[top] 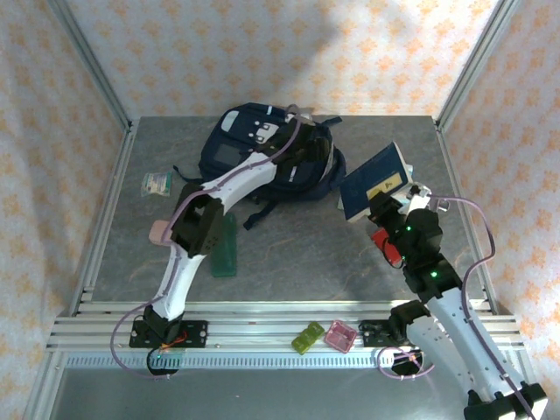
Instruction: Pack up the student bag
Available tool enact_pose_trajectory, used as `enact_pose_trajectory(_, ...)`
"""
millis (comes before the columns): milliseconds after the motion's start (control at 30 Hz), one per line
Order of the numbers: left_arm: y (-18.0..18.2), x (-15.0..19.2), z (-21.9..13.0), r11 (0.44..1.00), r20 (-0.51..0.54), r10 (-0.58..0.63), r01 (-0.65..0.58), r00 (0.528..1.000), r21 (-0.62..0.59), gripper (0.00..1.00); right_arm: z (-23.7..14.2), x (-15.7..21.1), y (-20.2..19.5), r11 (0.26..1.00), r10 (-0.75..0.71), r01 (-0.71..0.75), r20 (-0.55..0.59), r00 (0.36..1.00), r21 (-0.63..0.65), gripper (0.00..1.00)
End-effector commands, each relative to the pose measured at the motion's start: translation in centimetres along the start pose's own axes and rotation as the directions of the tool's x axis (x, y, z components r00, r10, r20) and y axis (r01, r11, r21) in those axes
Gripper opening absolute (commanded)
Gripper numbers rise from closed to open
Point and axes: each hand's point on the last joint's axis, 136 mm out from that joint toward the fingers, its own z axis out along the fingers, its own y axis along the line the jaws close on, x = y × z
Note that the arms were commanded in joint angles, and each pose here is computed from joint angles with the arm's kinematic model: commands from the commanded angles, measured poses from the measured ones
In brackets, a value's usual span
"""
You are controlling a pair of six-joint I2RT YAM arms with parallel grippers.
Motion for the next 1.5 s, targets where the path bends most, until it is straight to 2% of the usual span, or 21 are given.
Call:
enact_pose_trajectory(0,1.9,1.8,0.4,0.962,-0.078,0.173,-0.185,0.982,-0.198,0.76,-0.9,-2.7,0.8,1.0,-0.023,0.021,0.089,0.996,0.015,0.0)
enact_pose_trajectory(267,3.2,4.3,3.3,0.909,-0.098,0.271,-0.288,0.958,-0.303,0.76,-1.1,-2.6,0.4,0.999,-0.034,0.031,0.091,0.995,0.028,0.0)
enact_pose_trajectory(367,3.9,4.9,3.7,0.855,-0.099,0.336,-0.347,0.937,-0.386,0.76,-1.0,-2.4,0.4,0.999,-0.031,0.029,0.084,0.996,0.025,0.0)
enact_pose_trajectory(467,4.7,5.6,4.1,0.822,-0.108,0.361,-0.371,0.926,-0.433,0.71,-1.0,-2.4,0.6,1.0,-0.025,0.025,0.083,0.996,0.01,0.0)
enact_pose_trajectory(533,5.0,6.0,4.4,0.814,-0.115,0.367,-0.378,0.923,-0.44,0.59,-1.0,-2.4,0.7,1.0,-0.024,0.024,0.086,0.996,0.004,0.0)
enact_pose_trajectory(700,5.3,6.7,5.0,0.821,-0.121,0.368,-0.384,0.922,-0.423,0.51,-0.8,-2.3,0.7,1.0,-0.017,0.017,0.088,0.996,0.0,0.0)
enact_pose_trajectory(733,5.4,7.0,5.2,0.822,-0.127,0.368,-0.386,0.921,-0.418,0.46,-0.7,-2.3,0.8,1.0,-0.014,0.015,0.087,0.996,-0.004,0.0)
enact_pose_trajectory(833,5.6,7.7,5.9,0.841,-0.149,0.359,-0.389,0.921,-0.377,0.09,-0.5,-2.1,0.7,1.0,-0.009,0.01,0.08,0.997,-0.008,0.0)
enact_pose_trajectory(900,5.9,7.9,6.0,0.848,-0.161,0.349,-0.384,0.923,-0.365,0.0,-0.5,-2.1,0.8,1.0,-0.009,0.01,0.079,0.997,-0.009,0.0)
enact_pose_trajectory(933,5.9,7.8,5.9,0.85,-0.163,0.347,-0.383,0.924,-0.362,0.0,-0.5,-2.0,0.8,1.0,-0.009,0.01,0.078,0.997,-0.009,0.0)
enact_pose_trajectory(1067,4.8,6.2,4.0,0.871,-0.129,0.348,-0.371,0.929,-0.322,0.0,-0.4,-1.9,0.7,1.0,-0.005,0.006,0.076,0.997,-0.01,0.0)
enact_pose_trajectory(1300,2.1,-0.1,-3.3,0.899,0.005,0.368,-0.354,0.93,-0.258,0.0,0.3,-1.0,0.8,1.0,0.011,-0.01,0.039,0.999,-0.027,0.0)
enact_pose_trajectory(1467,1.5,-2.8,-7.6,0.896,0.052,0.393,-0.371,0.918,-0.244,0.0,1.5,0.6,1.4,0.997,0.034,-0.037,-0.041,0.999,-0.074,0.0)
